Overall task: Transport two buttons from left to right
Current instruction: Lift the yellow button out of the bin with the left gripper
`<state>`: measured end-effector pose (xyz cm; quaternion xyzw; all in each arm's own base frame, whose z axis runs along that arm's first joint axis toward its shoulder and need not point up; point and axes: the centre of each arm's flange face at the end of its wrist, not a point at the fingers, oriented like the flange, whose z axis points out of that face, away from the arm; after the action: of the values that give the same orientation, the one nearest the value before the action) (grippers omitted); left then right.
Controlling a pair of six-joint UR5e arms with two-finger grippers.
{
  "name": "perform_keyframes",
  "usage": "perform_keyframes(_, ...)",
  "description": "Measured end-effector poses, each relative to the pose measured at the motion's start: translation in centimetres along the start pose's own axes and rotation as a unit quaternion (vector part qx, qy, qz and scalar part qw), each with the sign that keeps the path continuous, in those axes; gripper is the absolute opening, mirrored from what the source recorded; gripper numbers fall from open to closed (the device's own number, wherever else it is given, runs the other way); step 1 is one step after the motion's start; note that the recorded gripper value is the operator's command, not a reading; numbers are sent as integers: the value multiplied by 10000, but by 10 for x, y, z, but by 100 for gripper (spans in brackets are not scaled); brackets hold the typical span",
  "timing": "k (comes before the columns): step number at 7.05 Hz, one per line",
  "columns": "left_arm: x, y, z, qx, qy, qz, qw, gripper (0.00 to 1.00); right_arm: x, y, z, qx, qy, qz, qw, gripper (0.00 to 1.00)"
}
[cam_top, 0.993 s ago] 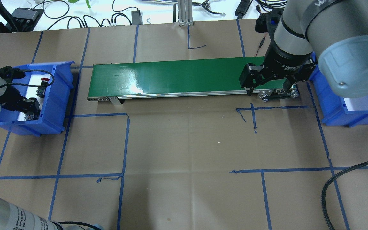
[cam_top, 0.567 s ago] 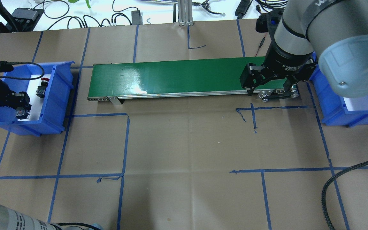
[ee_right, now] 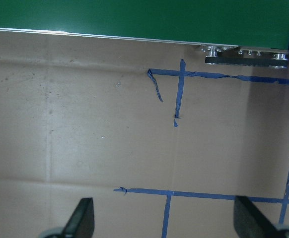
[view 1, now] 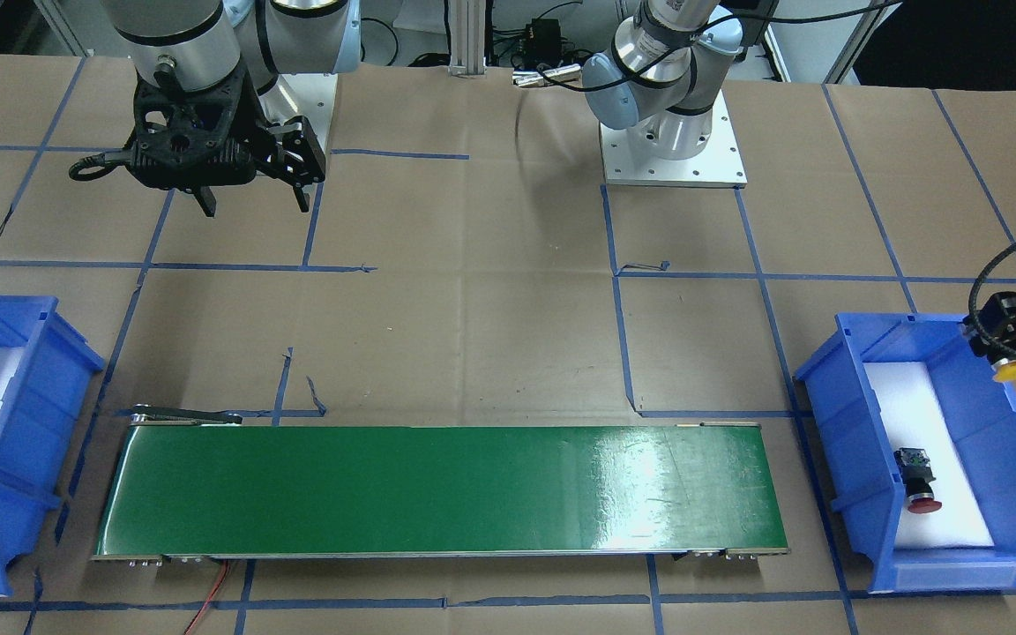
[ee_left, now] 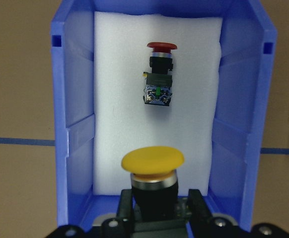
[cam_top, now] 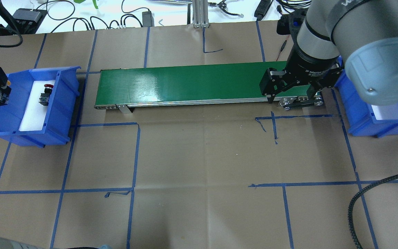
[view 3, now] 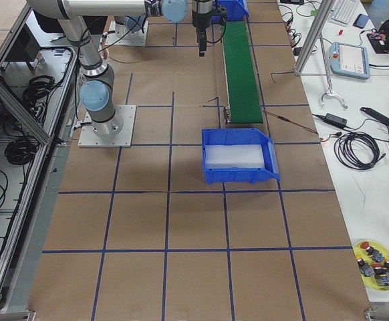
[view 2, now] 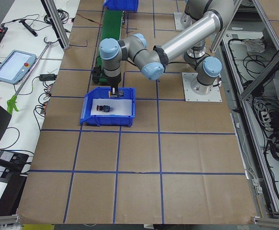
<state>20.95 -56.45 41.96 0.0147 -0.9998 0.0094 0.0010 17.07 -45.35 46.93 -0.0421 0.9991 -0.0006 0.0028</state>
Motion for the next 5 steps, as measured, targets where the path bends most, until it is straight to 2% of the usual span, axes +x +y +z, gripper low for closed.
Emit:
perform_keyframes(2, 37, -7, -49, 117, -65, 182, 9997, 0, 0, 0, 0, -3, -3, 0, 10000, 100)
perform_keyframes(3, 65, -19, -55, 159, -68, 203, 9996, 0, 0, 0, 0, -5, -3, 2, 10000, 100)
perform_keyframes(5, 153, -53, -42, 198, -75, 318, 9993, 0, 1, 0, 1, -13, -3, 6, 10000, 100)
